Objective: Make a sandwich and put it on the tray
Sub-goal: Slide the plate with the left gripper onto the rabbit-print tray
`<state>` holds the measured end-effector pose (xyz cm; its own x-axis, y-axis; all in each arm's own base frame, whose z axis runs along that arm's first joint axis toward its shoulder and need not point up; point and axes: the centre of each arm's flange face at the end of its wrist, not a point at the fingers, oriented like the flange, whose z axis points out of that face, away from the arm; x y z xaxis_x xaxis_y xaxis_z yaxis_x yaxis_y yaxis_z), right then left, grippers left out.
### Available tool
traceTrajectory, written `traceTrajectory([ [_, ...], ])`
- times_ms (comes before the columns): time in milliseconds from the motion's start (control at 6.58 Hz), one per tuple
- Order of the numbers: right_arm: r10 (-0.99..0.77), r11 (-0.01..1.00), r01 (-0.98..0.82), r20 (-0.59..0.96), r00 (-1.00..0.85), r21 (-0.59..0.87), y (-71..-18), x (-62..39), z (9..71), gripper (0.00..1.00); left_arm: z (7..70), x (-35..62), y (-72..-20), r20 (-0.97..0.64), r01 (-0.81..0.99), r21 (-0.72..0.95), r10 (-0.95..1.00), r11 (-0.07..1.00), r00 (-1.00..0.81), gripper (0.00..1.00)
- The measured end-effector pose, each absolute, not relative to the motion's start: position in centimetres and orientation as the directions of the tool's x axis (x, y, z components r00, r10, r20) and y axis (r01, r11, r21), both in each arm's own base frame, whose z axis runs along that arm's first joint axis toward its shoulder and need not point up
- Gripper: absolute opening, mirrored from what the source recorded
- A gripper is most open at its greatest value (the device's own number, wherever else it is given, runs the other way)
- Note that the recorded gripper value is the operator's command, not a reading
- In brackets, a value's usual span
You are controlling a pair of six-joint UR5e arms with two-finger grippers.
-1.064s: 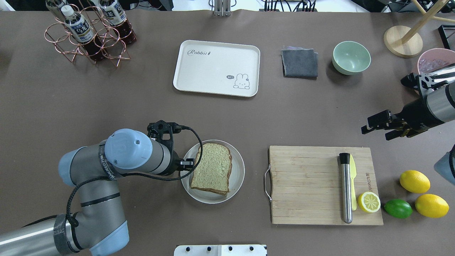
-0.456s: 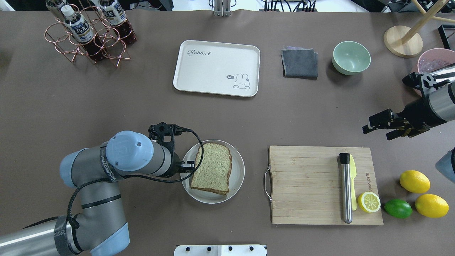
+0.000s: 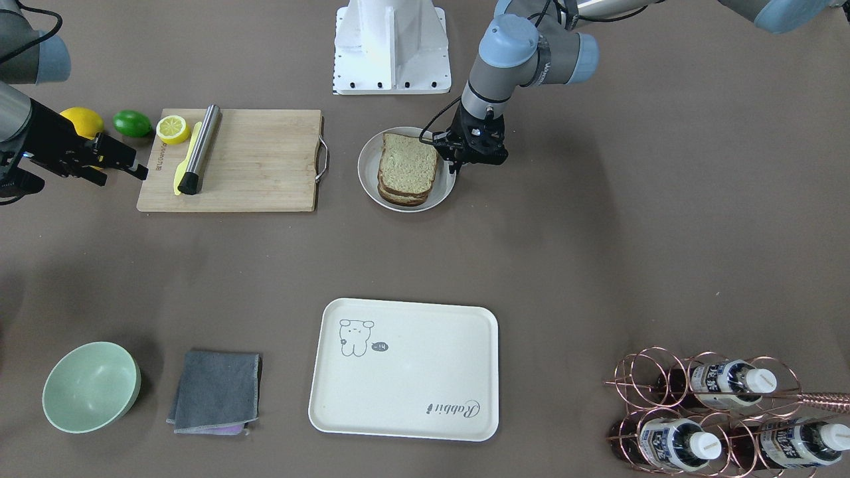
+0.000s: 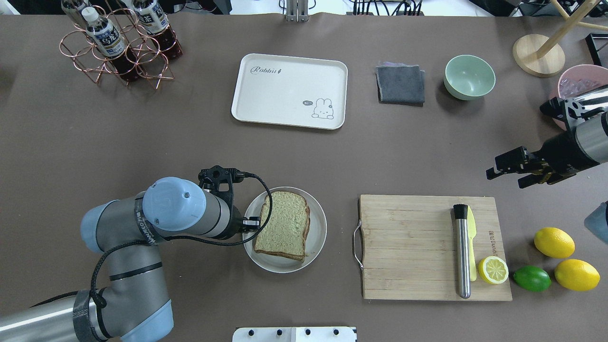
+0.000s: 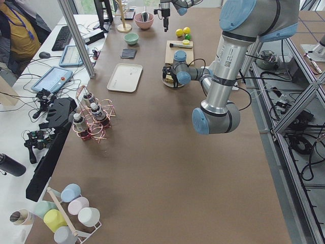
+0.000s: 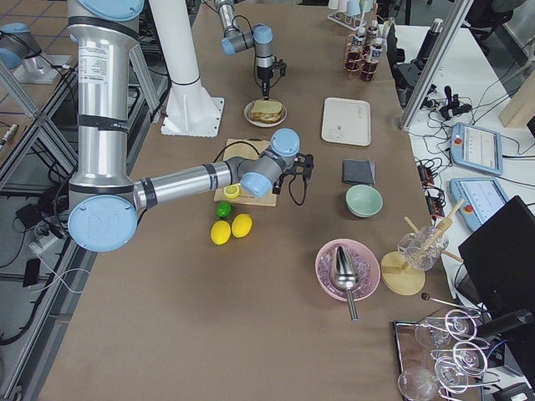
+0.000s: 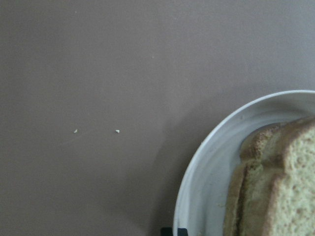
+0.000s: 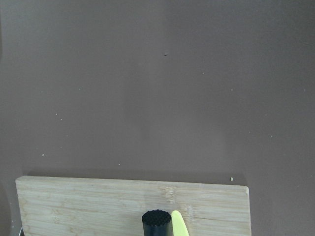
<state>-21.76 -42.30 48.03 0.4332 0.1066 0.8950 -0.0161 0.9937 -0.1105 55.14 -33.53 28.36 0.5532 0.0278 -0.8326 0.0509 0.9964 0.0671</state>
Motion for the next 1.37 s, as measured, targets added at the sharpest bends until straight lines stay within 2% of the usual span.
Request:
traceTrajectory([
  [304, 0.107, 0.994, -0.013, 0.901, 0.421, -0.112, -42.0, -21.1, 47.6, 1.00, 27.4, 54.2, -34.4, -0.859, 0.069, 0.071, 0.026, 0.995, 0.512, 0.00],
  [912, 0.113, 0.993, -0.009, 0.909, 0.401, -0.119, -42.1, -20.1, 47.0, 1.00, 26.5, 49.9, -41.5, -0.910, 0.094, -0.001, -0.040, 0.996, 0.413, 0.00],
  [1368, 0.111, 0.993, -0.011, 0.910, 0.399, -0.117, -42.2, -20.0, 46.8, 1.00, 25.5, 48.9, -53.6, -0.909, 0.098, -0.032, -0.070, 0.995, 0.410, 0.00],
])
